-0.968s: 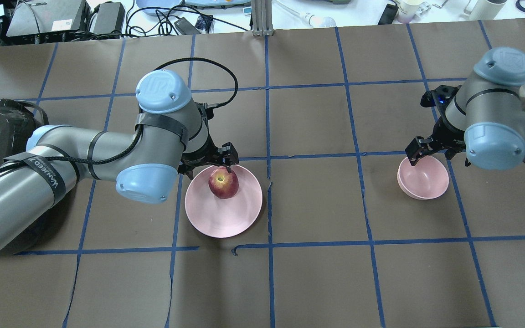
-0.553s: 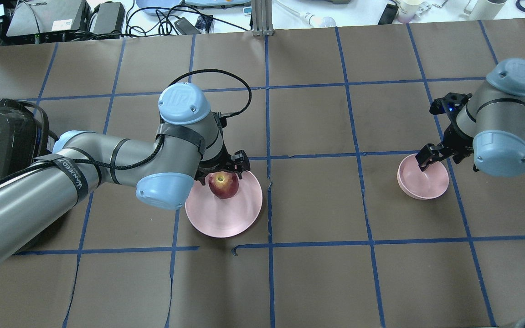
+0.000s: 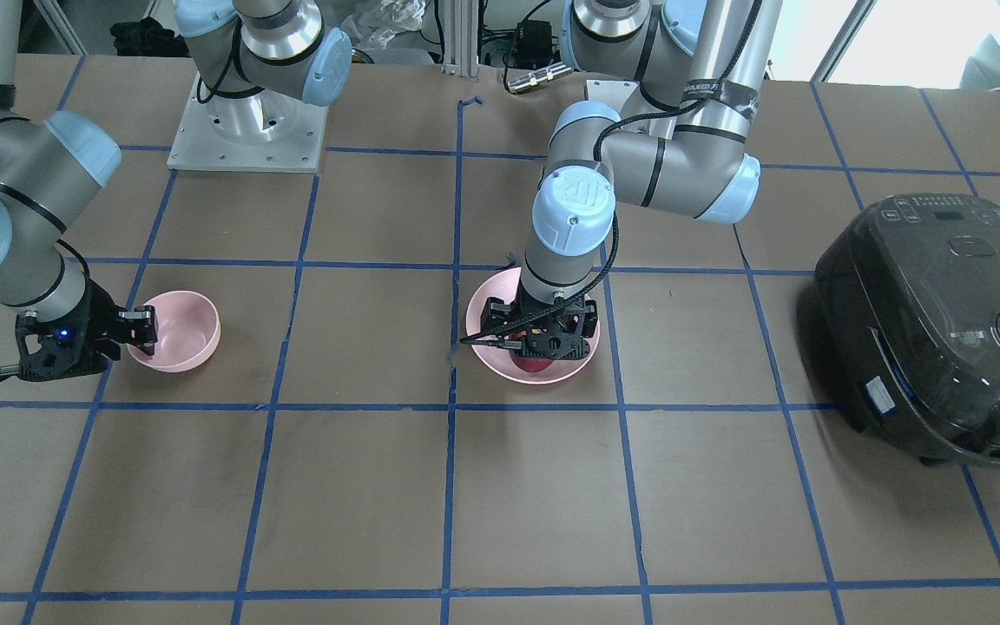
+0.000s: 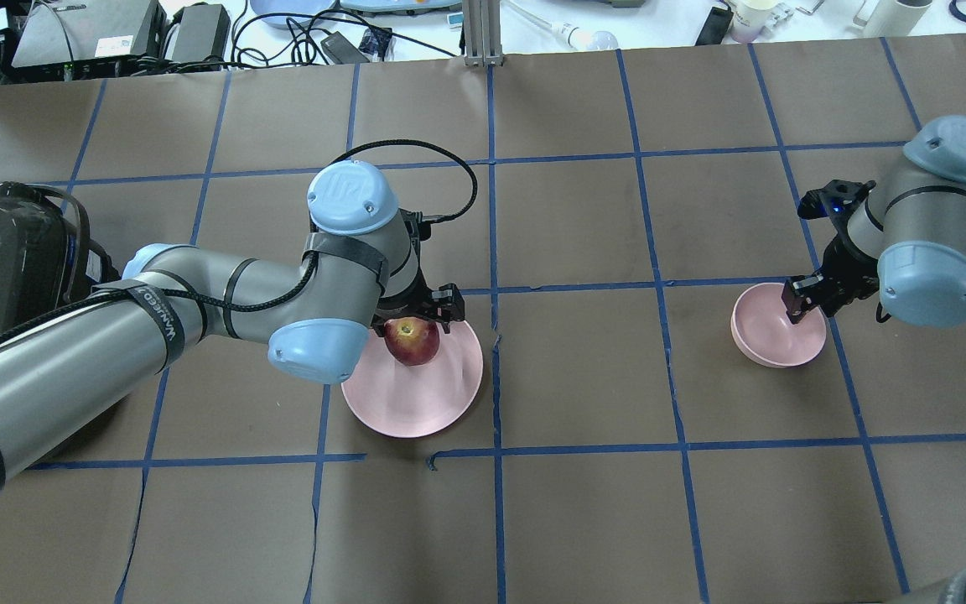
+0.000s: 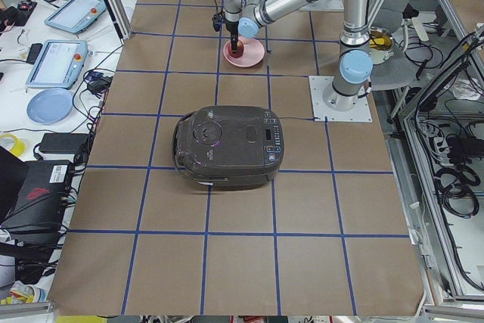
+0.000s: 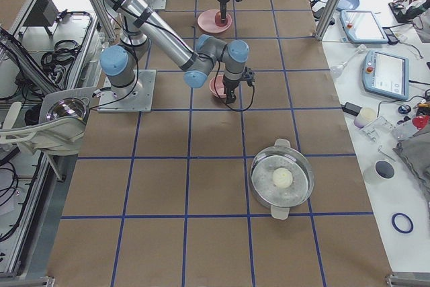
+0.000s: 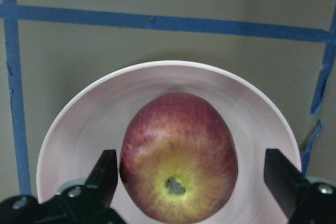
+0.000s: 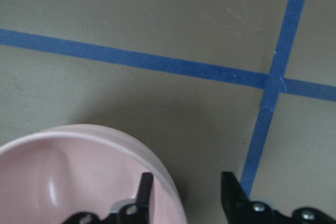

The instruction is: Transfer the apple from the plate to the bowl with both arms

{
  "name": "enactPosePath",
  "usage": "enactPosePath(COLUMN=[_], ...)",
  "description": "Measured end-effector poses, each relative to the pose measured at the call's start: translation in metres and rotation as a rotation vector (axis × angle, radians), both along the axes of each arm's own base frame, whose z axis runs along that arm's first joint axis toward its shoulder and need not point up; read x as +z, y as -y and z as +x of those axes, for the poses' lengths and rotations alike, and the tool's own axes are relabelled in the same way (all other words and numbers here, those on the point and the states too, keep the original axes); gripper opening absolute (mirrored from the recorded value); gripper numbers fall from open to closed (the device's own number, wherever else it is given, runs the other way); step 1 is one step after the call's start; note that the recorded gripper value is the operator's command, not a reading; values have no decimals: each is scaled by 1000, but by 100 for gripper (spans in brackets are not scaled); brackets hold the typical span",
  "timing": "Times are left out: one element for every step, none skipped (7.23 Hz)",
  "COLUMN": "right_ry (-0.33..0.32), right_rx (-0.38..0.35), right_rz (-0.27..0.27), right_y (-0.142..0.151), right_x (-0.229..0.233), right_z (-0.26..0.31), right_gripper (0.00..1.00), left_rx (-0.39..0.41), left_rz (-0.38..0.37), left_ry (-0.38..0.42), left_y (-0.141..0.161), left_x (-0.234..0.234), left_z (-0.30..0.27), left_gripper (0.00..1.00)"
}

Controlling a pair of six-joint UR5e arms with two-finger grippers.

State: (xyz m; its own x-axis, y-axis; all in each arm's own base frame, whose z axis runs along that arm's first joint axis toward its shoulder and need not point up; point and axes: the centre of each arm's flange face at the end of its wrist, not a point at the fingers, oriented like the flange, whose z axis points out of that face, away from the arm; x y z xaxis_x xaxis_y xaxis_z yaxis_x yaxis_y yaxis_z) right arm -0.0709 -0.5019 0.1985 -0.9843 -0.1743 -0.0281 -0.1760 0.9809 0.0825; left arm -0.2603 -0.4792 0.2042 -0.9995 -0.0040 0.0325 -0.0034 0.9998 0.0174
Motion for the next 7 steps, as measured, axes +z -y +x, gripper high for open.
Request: enactPosePath(right_ry=[8,42,90,119,137,155,178], right_rx=[0,-19,-66,-94,-96,-112,-136], right_rz=[8,10,7,-3,-17,-29,-30], right_y=[-1,-1,0,4,11,18,21], right_x=[0,3,6,15,26,38,43], right_z=[2,7,16,32,57,88,128], right_gripper=[0,0,0,0,0,0,0], left_rx=[-5,-8,-9,-8,-7,-4,-1], left_rz=[4,7,9,3,-8,-2,15], left_ry=[1,1,1,1,-2,-1,3], left_y=[0,0,0,2,9,21,36], left_x=[-2,-2,-2,0,11,28,52], left_z=[0,0,0,1,0,-3,-7], left_gripper=[31,6,0,0,0,0,0])
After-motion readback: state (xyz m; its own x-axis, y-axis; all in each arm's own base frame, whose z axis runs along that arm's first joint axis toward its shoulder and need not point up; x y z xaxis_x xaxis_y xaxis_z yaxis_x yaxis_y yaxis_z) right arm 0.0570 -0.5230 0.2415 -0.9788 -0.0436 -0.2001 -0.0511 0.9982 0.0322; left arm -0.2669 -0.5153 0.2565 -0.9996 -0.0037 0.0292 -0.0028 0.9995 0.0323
